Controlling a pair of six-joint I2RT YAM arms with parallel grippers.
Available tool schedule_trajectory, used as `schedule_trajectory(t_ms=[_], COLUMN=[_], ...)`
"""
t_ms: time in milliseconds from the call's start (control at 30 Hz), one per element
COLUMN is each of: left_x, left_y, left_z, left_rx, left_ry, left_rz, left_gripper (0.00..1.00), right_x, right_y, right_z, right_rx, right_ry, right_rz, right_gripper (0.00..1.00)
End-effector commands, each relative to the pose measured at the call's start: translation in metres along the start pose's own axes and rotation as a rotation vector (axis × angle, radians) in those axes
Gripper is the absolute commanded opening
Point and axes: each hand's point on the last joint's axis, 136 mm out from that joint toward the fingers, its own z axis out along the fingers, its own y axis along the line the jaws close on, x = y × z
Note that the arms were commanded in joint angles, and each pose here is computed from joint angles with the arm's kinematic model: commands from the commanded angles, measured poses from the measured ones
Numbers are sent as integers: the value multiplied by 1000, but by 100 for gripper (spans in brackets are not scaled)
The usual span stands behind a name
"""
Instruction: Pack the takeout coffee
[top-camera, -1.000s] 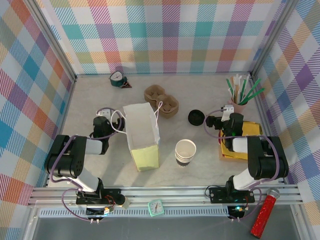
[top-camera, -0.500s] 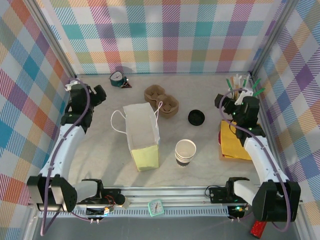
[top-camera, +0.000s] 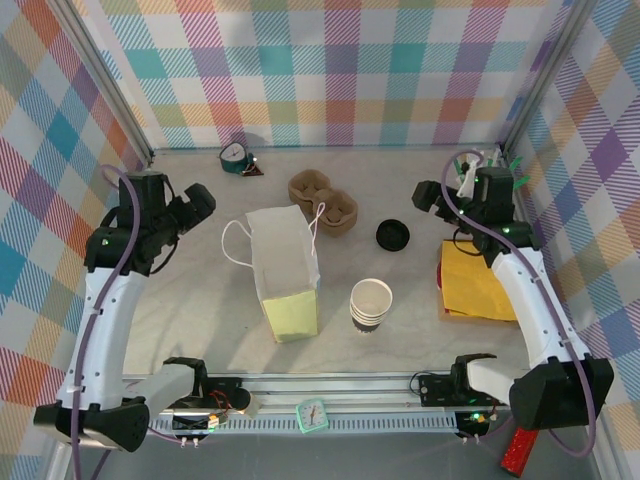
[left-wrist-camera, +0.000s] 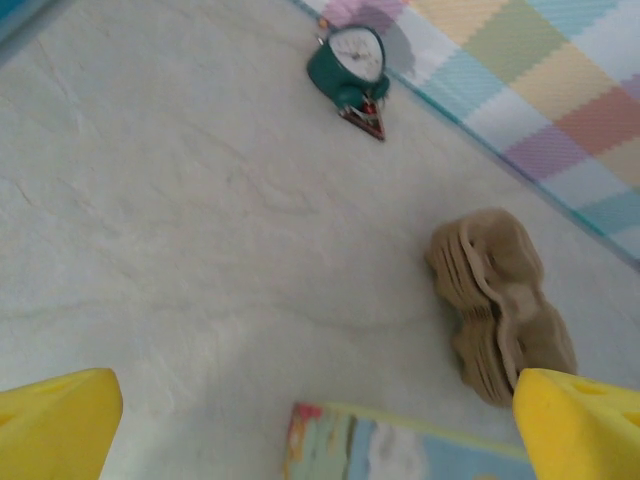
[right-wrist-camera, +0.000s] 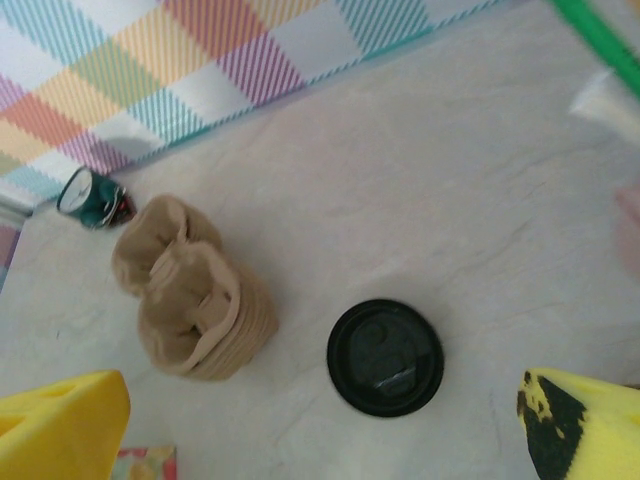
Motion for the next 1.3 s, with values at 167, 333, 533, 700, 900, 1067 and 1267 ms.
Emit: schedule_trajectory(t_ms=[167,333,533,700,900,1067,1267], left_x=[33,72,112,118,117,106,68], left_y=[-28,-57,-43,-49,-52,-43,-28], left_z=[-58,-57,-40,-21,-1,16,30], left_rx=[13,38,-142,-176,-233,-290,-317], left_ry=[156,265,388,398,387,377,338], left_rz=[104,181,299,329,394,405,404], left_gripper=[92,83,83,64,27,0,0], right_x=[25,31,32,36,38,40,39], right_y=[25,34,38,36,35,38,45], right_z=[10,20,24,25,24,23,22], right_rx=[10,3,2,11,17,5,-14], right_ry=[108,133,135,139,148,154,155], right_rz=[-104,-123,-137,-139,-146,-146,-161], right_gripper=[99,99,99,99,99,99,99])
